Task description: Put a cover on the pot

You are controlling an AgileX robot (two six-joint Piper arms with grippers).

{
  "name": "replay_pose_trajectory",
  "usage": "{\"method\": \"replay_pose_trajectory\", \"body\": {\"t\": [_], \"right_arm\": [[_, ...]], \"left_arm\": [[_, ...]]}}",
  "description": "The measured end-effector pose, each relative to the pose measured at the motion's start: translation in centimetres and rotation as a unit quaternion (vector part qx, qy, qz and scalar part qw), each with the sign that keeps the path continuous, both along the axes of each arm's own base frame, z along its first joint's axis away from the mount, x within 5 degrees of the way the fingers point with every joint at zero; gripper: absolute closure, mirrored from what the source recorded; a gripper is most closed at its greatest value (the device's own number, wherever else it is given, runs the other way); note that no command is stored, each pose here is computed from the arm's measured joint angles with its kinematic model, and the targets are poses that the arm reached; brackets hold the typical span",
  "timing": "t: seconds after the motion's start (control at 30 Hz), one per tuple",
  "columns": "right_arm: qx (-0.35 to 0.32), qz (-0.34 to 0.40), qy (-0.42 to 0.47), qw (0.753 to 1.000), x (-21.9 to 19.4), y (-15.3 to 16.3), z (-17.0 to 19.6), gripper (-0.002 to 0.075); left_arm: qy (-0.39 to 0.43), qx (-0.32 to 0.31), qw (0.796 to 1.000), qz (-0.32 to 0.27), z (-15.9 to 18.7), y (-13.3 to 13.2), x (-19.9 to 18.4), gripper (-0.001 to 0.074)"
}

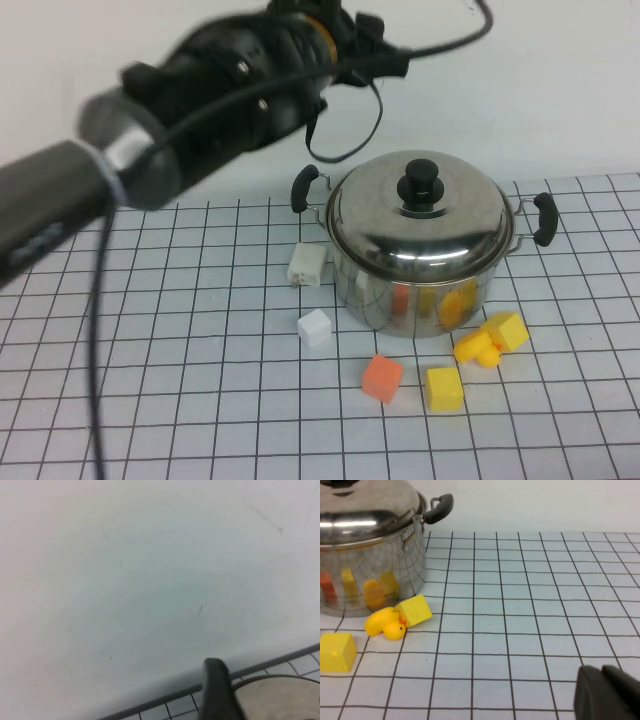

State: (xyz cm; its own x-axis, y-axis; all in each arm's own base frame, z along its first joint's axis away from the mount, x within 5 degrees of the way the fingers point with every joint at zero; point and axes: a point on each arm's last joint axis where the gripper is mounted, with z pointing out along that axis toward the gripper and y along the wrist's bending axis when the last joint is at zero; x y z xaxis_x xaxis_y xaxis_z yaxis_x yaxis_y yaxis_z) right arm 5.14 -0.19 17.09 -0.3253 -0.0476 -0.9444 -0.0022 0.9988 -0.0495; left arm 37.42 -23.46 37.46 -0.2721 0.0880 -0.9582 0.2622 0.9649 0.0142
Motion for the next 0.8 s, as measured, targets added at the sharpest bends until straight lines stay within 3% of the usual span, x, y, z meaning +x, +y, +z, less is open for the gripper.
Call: {"method": "replay_pose_trajectory", "body": {"t": [0.07,0.17,0.27,0.53,0.8], "right_arm": [[0.0,0.0,0.0,1.0,0.0,0.0,0.0,0.0717],[0.0,0.0,0.0,1.0,0.0,0.0,0.0,0.0717],[0.0,0.0,0.0,1.0,0.0,0.0,0.0,0.0717],[0.0,0.0,0.0,1.0,0.0,0.0,0.0,0.0717],[0.0,0.0,0.0,1.0,0.0,0.0,0.0,0.0717]], "left_arm": [[0.005,0.006,1.0,0.0,1.8,0.3,-1.7,0.0414],[0.02,0.039,0.999,-0.005,3.9,0.9,-4.4,0.0607],[0.033,0.048,0.998,-0.013,5.7,1.4,-7.0,0.0696],[0.051,0.026,0.998,0.029,9.5,5.2,-11.3,0.0734],[0.102,-0.036,0.99,0.085,9.9,6.8,-12.8,0.0735]]}}
